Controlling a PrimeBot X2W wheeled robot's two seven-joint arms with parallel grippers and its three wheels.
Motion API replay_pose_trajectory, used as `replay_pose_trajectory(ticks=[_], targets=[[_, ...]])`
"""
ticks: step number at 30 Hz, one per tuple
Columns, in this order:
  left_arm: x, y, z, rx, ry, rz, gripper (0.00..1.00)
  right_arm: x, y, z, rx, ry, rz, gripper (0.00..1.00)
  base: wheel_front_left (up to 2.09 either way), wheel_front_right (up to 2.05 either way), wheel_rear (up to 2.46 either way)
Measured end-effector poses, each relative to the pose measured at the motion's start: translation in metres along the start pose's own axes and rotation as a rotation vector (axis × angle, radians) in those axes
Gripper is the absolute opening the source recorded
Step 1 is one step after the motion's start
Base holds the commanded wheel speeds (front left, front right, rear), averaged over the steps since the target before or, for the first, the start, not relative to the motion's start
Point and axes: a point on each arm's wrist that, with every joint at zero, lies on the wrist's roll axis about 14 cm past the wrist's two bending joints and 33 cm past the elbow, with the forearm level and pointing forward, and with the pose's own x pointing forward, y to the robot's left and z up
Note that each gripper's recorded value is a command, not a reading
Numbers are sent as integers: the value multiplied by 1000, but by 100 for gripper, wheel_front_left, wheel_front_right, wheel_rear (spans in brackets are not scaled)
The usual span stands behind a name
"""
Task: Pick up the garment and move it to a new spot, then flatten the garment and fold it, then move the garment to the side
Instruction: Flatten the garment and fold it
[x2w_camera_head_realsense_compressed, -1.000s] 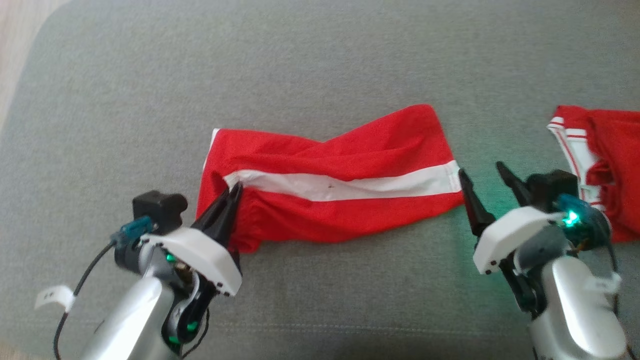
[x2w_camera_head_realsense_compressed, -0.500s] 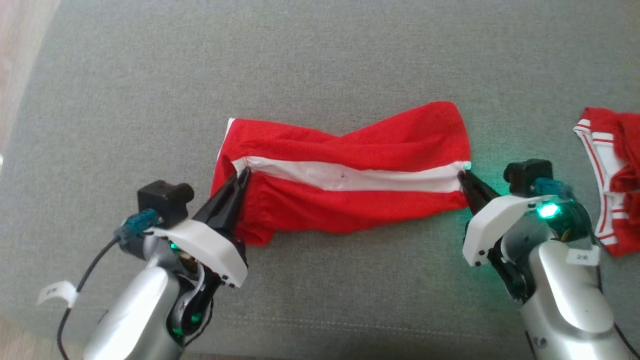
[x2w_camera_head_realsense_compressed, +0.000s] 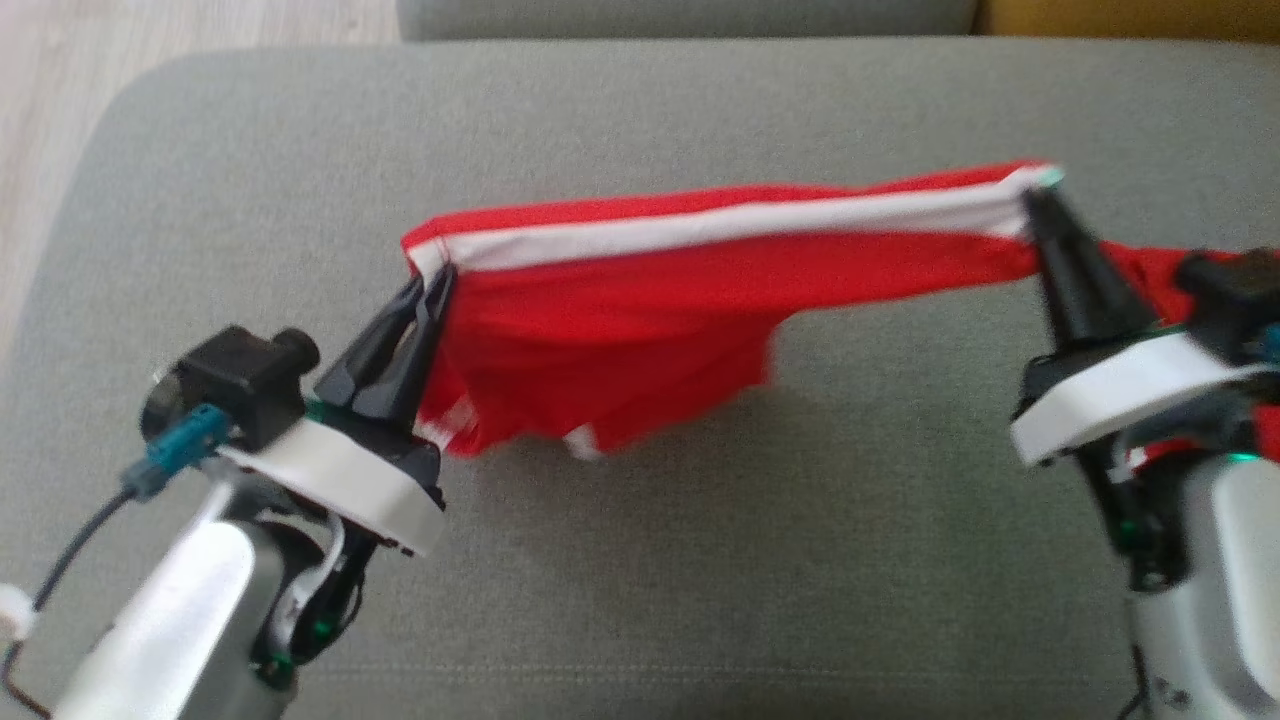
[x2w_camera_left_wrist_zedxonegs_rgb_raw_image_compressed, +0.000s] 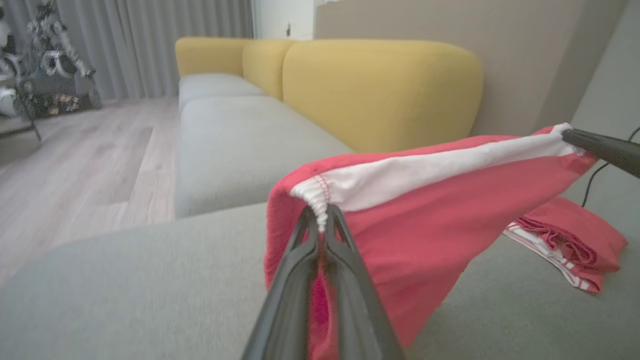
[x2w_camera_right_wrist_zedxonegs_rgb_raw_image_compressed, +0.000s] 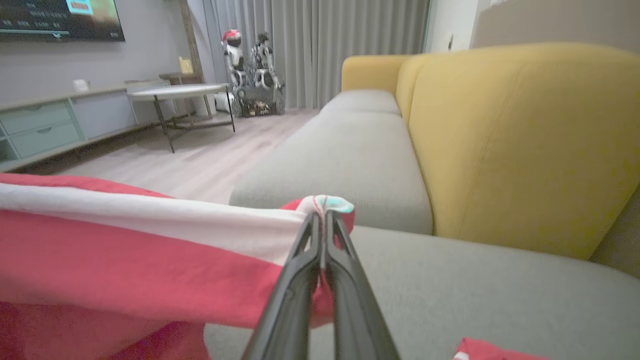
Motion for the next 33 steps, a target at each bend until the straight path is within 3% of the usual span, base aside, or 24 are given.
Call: replay_pose_trajectory(ticks=[10,14,19,27,33], targets=[[-15,-28,118,137,-311,-61,0,-64,-17,124,-87,-332,-105,0,0,0,0],[-25,-36,148,156,-398,-67,0,-87,-16,150,-98,-408,-131,0,0,0,0],[-25,-37,151,159,-401,-63,0,-93,-15,153,-93,-412,-140,0,0,0,0],[-6,-31,150,191,-401,-61,0,-71,-18,144,-48,-381,-127,0,0,0,0],[45,-19,164,200,-433,-94,0,-11,-24,164,15,-421,-76,0,0,0,0]])
